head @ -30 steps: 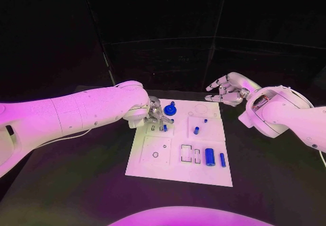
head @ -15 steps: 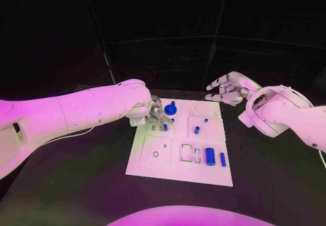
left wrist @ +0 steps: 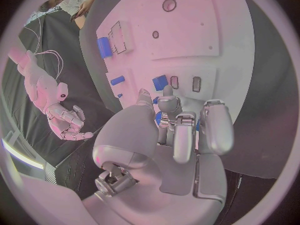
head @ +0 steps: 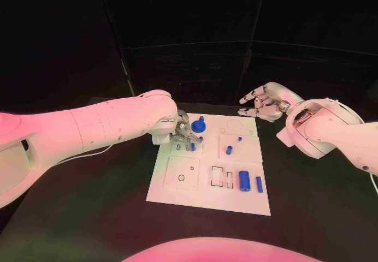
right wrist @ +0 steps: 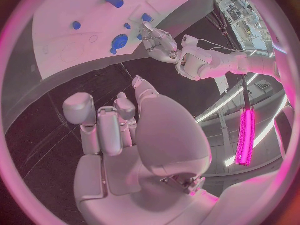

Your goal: Assemble the parts on the task board

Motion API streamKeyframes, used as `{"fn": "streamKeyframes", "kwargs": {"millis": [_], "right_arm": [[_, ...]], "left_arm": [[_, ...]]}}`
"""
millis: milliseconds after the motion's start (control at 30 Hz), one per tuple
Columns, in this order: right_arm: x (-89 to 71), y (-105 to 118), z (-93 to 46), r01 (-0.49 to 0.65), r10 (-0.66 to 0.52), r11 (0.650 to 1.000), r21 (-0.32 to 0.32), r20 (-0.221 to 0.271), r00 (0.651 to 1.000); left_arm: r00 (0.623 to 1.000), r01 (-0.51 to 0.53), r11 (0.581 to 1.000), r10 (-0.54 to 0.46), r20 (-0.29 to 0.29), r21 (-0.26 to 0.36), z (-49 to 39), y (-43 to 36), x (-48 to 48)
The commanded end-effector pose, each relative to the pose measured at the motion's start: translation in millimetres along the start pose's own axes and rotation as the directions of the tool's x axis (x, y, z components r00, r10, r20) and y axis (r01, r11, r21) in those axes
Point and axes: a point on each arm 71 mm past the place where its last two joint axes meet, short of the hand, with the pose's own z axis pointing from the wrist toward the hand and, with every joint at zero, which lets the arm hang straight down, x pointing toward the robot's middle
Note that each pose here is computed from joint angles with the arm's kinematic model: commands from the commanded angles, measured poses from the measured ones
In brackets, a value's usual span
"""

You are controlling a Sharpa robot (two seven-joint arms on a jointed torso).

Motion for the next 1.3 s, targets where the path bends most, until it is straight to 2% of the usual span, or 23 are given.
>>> {"fn": "streamKeyframes", "kwargs": {"millis": [33, 1300], "right_arm": [[-1.1, 2.5, 0.7, -0.008, 0.008, 1.0, -0.012, 0.01, 1.0], [2.0, 3.8, 5.5, -0.012, 0.012, 1.0, -0.011, -0.001, 1.0]], "left_arm": [[0.999, -0.025, 1.0, 0.025, -0.021, -0.008, -0.1, -1.1, 0.8], [0.996, -0.072, 0.997, 0.071, -0.061, -0.016, 3.1, -5.8, 2.7]]}}
